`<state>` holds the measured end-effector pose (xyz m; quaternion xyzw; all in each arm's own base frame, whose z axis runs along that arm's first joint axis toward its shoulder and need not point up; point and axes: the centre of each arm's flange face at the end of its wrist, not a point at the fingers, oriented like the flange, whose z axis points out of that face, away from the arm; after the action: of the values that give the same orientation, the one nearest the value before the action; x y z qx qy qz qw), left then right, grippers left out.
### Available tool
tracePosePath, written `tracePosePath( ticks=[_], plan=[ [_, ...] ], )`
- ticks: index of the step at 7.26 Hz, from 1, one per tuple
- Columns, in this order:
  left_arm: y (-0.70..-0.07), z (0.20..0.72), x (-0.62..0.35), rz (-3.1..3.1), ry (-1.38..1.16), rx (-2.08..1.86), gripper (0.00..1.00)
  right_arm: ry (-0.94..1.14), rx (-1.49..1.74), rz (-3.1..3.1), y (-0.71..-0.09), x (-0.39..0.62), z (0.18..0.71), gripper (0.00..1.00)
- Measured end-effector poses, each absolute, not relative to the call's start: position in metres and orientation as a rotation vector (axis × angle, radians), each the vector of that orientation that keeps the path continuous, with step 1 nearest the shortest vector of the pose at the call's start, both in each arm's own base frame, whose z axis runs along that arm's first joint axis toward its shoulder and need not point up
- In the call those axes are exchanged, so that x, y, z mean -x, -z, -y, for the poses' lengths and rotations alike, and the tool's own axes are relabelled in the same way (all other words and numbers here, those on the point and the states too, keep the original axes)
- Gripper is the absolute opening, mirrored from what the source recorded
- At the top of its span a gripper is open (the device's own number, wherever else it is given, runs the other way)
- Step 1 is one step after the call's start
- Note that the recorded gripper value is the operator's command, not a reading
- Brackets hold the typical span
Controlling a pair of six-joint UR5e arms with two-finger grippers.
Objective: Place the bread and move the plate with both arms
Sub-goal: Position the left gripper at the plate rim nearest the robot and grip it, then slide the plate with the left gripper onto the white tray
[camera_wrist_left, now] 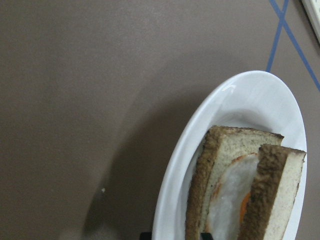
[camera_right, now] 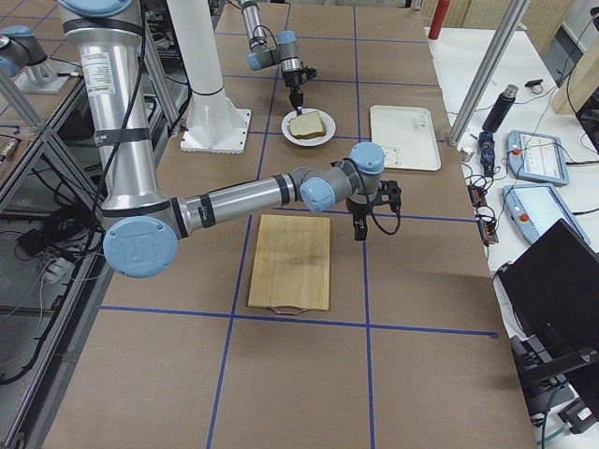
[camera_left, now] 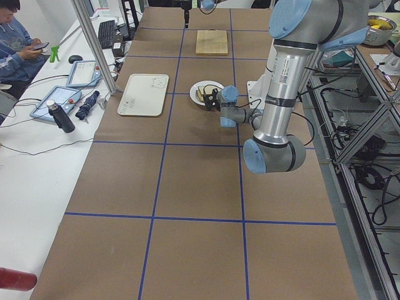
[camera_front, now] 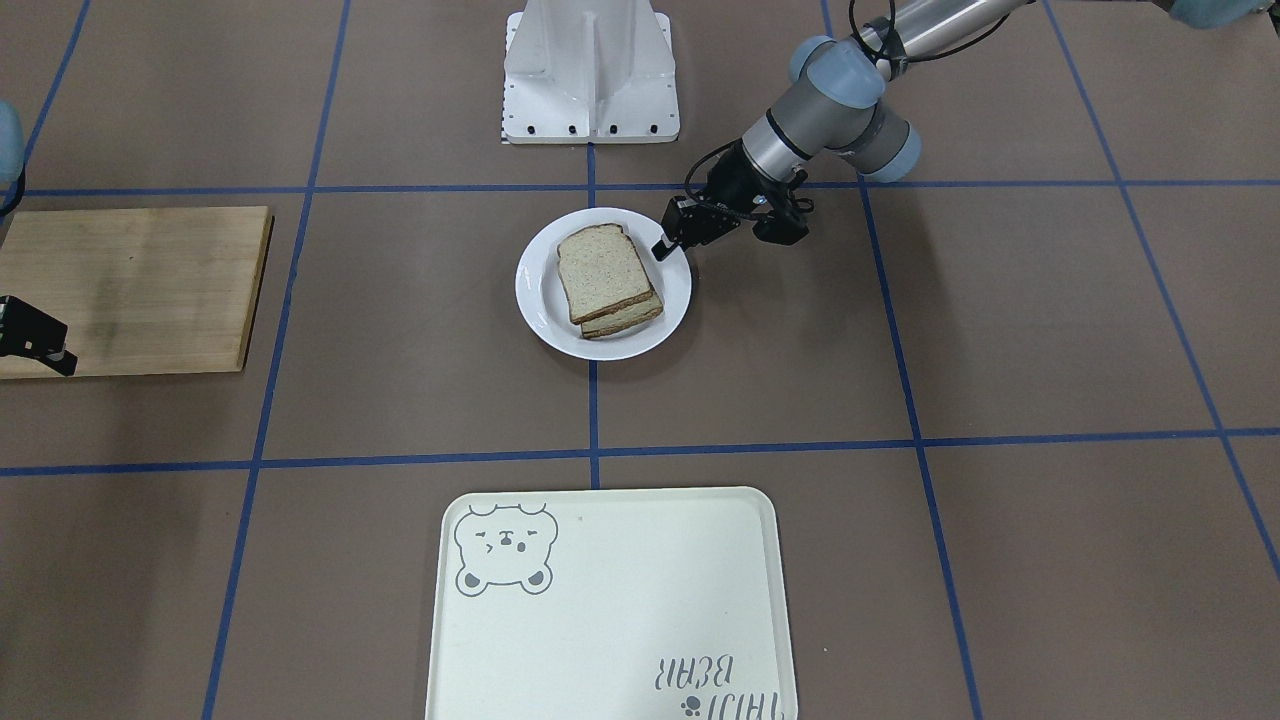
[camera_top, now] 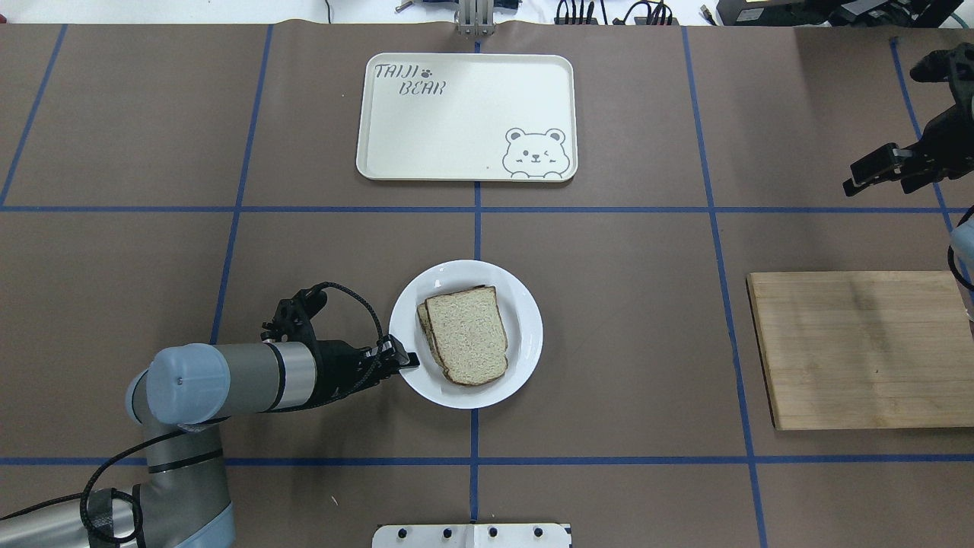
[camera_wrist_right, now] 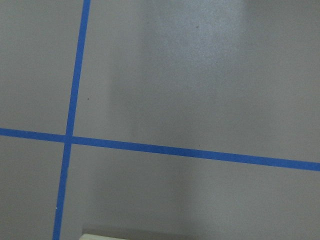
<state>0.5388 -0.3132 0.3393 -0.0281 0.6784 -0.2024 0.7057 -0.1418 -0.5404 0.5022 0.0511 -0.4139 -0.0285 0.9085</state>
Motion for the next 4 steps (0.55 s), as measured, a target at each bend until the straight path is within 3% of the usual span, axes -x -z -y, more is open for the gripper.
tracePosePath(
  ticks=[4],
  plan=[
    [-0.3301, 0.3102, -0.529, -1.584, 0.446, 0.076, 0.0, 0.06, -0.11, 0.856, -0.4994, 0.1419, 0.5406, 1.0]
  ],
)
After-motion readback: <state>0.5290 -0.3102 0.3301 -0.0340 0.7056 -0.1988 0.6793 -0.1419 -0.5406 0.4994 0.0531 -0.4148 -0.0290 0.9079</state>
